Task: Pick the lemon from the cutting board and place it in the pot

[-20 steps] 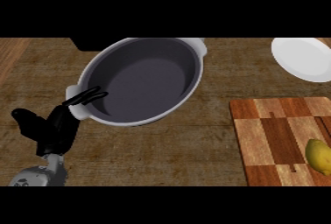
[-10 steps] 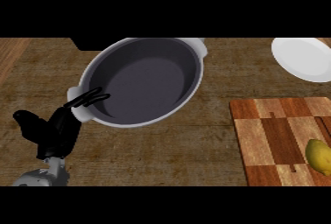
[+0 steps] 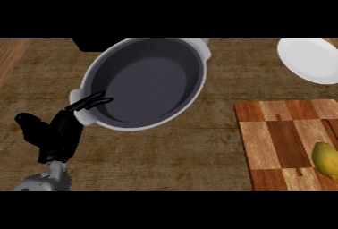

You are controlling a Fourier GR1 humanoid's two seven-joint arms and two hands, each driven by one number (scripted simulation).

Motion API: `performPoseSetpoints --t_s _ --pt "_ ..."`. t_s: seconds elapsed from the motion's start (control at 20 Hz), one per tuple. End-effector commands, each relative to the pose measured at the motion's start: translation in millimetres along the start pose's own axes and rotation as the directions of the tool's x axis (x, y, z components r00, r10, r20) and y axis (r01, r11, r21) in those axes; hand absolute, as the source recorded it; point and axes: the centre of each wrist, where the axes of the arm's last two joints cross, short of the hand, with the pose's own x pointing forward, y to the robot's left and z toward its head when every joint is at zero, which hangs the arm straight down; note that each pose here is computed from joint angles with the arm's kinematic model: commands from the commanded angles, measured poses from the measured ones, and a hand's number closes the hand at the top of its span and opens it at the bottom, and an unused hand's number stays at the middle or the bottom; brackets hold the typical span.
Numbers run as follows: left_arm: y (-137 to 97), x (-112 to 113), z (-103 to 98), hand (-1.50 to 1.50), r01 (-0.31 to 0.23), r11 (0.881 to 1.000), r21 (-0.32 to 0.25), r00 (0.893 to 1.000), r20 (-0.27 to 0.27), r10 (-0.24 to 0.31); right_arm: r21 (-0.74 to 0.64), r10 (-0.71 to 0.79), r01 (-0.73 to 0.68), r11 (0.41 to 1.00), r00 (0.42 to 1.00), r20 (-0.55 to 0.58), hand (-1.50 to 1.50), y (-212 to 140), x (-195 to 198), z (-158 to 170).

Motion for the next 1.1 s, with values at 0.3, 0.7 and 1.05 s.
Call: performPoseSetpoints --t_s 0.3,0.7,1.05 --pt "-10 5 -19 0.00 -0.004 1.000 -0.012 1.000 0.018 0.004 0.077 0.095 -0.091 0.993 0.994 -0.048 -1.50 16 0 -26" --pt "1 -1 -10 0.00 -0.007 1.000 -0.011 1.000 0.016 0.007 0.112 0.151 -0.142 0.984 0.986 -0.077 -1.50 55 -6 -51" --pt "-18 13 -7 0.00 -0.036 0.999 -0.023 0.999 0.020 0.037 0.108 0.066 -0.068 0.992 0.997 0.026 1.50 56 -7 -51"
